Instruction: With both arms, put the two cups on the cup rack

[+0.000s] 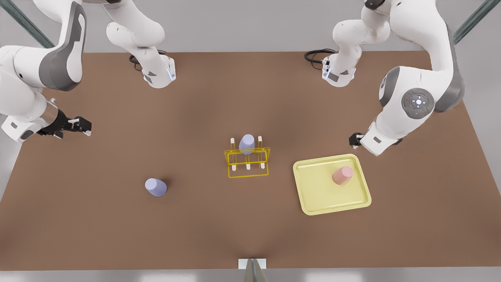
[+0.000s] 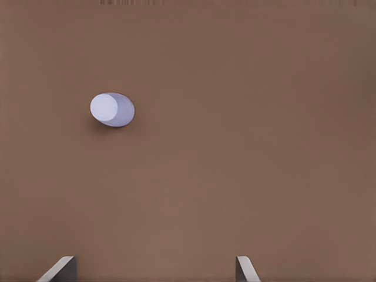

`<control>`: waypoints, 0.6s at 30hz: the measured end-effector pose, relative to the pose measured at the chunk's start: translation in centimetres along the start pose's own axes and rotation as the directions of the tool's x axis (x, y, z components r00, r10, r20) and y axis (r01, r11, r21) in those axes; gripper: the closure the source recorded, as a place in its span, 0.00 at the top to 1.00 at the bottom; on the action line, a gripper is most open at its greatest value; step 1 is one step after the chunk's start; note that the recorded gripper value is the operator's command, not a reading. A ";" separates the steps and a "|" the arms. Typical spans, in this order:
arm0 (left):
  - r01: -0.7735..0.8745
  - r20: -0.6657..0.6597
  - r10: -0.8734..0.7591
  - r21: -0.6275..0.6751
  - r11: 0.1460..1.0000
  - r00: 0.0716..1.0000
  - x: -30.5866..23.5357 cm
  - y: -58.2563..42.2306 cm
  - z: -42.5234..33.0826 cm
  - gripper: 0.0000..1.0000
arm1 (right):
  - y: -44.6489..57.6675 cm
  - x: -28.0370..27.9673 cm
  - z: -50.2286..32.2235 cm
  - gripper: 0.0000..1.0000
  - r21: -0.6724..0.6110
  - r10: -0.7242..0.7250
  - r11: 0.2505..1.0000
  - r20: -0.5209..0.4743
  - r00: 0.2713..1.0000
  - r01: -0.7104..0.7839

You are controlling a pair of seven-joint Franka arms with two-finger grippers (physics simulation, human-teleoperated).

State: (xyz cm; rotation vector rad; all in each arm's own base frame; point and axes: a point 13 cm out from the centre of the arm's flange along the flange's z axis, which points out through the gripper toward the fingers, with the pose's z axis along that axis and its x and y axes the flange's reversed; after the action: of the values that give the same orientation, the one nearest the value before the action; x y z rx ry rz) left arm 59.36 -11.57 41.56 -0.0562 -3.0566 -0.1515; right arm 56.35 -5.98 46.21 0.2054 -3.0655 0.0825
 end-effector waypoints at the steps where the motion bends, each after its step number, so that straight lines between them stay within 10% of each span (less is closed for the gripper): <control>1: 0.002 -0.004 -0.002 0.003 1.000 1.000 0.0 0.0 0.0 1.00 | 0.0 0.0 0.0 1.00 0.000 -0.001 1.000 0.000 1.000 0.001; 10: 0.022 -0.080 -0.019 0.036 0.999 0.997 -4.0 0.8 14.3 1.00 | 13.9 -10.1 11.5 0.99 0.067 -0.223 0.971 -0.088 0.971 0.230; 18: 0.056 0.012 -0.057 0.062 0.996 0.998 -5.2 2.9 24.3 1.00 | 14.9 -14.0 24.0 0.99 0.021 -0.120 0.993 -0.013 0.993 0.120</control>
State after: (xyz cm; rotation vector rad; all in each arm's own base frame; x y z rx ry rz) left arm 62.74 -6.43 17.30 0.0333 -3.0754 -0.0602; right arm 66.60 9.24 20.59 0.3887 -3.0331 0.1100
